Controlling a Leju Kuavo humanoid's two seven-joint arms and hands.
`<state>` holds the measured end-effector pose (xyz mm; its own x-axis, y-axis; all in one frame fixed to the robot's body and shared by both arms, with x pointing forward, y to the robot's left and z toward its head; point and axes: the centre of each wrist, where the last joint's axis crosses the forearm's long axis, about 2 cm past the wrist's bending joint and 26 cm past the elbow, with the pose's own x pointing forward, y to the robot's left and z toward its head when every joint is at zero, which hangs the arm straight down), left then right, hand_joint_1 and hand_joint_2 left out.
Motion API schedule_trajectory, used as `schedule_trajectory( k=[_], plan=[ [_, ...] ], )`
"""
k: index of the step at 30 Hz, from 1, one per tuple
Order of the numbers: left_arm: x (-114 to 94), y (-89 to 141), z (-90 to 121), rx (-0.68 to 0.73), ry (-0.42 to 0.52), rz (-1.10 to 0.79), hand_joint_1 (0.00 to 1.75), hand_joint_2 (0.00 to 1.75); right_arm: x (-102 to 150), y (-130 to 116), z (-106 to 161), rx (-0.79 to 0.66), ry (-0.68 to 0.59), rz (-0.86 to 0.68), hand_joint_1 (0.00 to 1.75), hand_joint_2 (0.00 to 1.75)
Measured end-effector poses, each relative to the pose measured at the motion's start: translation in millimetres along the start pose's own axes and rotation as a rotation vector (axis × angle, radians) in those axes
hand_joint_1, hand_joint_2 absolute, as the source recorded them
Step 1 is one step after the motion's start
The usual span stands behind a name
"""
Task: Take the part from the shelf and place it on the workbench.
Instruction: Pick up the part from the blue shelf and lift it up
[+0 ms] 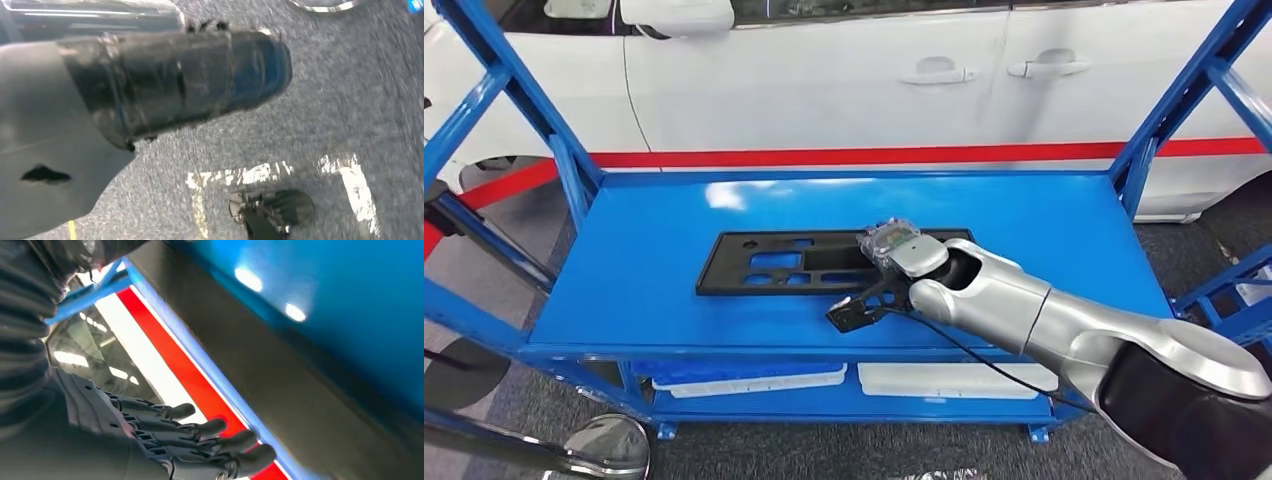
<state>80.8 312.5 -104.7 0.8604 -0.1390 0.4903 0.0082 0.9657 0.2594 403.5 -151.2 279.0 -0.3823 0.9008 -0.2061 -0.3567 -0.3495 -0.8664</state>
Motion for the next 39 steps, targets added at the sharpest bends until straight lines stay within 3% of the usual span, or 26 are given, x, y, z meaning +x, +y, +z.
schedule_trajectory(
  k=[9,23,27,32,39],
  plan=[
    [-1,-2,1,-0.015,0.002,-0.001,0.0,0.0,1,-6,3,-0.179,0.05,-0.005,0.0,1.75],
    [0,-7,1,-0.033,-0.004,-0.019,0.0,0.0,10,-31,34,-0.623,0.042,-0.026,0.0,1.75],
    [0,-9,2,-0.036,-0.001,-0.014,0.0,0.0,12,-36,45,-0.651,0.021,-0.044,0.0,1.75],
    [0,-11,2,-0.031,0.001,0.001,0.0,0.0,17,-38,54,-0.551,-0.038,-0.083,0.0,1.75],
    [0,-12,3,-0.03,0.003,0.005,0.0,0.0,21,-39,60,-0.533,-0.07,-0.095,0.0,1.75]
  ],
)
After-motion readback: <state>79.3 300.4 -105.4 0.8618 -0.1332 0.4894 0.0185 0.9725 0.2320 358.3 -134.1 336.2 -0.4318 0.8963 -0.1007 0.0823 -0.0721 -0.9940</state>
